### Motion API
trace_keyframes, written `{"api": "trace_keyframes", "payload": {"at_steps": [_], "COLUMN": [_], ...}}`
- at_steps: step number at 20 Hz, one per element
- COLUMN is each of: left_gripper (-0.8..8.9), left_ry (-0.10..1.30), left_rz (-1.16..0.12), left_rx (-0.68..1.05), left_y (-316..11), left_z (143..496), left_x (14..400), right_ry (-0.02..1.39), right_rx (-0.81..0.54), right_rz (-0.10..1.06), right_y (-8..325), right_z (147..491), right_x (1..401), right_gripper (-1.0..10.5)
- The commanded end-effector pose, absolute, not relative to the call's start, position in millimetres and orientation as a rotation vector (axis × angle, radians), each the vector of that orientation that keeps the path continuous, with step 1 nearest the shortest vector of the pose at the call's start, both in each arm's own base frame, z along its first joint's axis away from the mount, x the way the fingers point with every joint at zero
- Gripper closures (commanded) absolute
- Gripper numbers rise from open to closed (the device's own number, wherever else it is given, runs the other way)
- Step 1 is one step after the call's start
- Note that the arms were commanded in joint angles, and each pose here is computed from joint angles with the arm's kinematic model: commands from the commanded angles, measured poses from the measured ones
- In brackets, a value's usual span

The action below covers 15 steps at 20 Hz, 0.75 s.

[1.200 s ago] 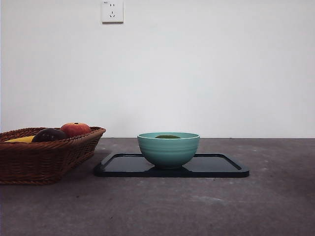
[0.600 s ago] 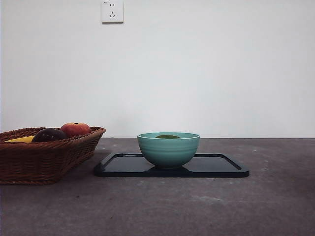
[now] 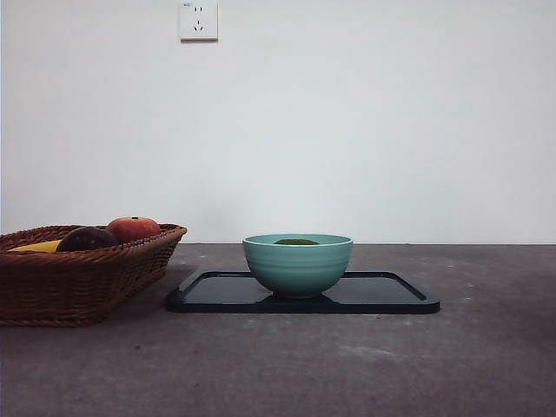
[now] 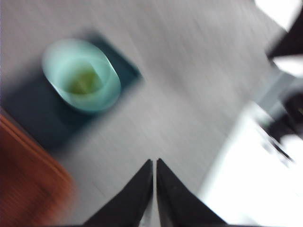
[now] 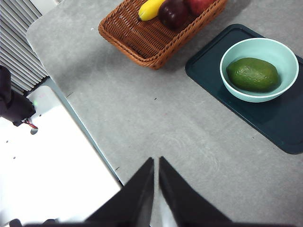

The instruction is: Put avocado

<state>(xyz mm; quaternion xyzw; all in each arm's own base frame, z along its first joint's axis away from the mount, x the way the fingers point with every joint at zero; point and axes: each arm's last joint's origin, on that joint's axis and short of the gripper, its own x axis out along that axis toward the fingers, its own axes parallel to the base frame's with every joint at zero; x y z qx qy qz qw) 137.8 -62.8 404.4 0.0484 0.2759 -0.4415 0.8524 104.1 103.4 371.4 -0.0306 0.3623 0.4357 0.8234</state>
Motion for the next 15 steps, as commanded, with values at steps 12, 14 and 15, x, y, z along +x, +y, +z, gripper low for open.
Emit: {"api": "trace_keyframes", "payload": {"at_steps": [12, 14, 15], "left_gripper": [8.02, 8.02, 8.02], "left_ry": [-0.138, -0.107, -0.090], "left_rz": [-0.128, -0.092, -0.091], "left_rx": [0.216, 0.210, 0.207], "left_y": [1, 3, 3], "left_z": [293, 265, 253], "left_x": [94, 93, 93], "right_ry": [0.763, 0.763, 0.763], "right_rx": [-0.060, -0.060, -0.060], "right_rz": [0.936, 0.936, 0.936], "right_y": [106, 106, 106], "right_z": [374, 374, 374], "right_x": [105, 105, 105], "right_gripper": [9.4, 9.4, 9.4]}}
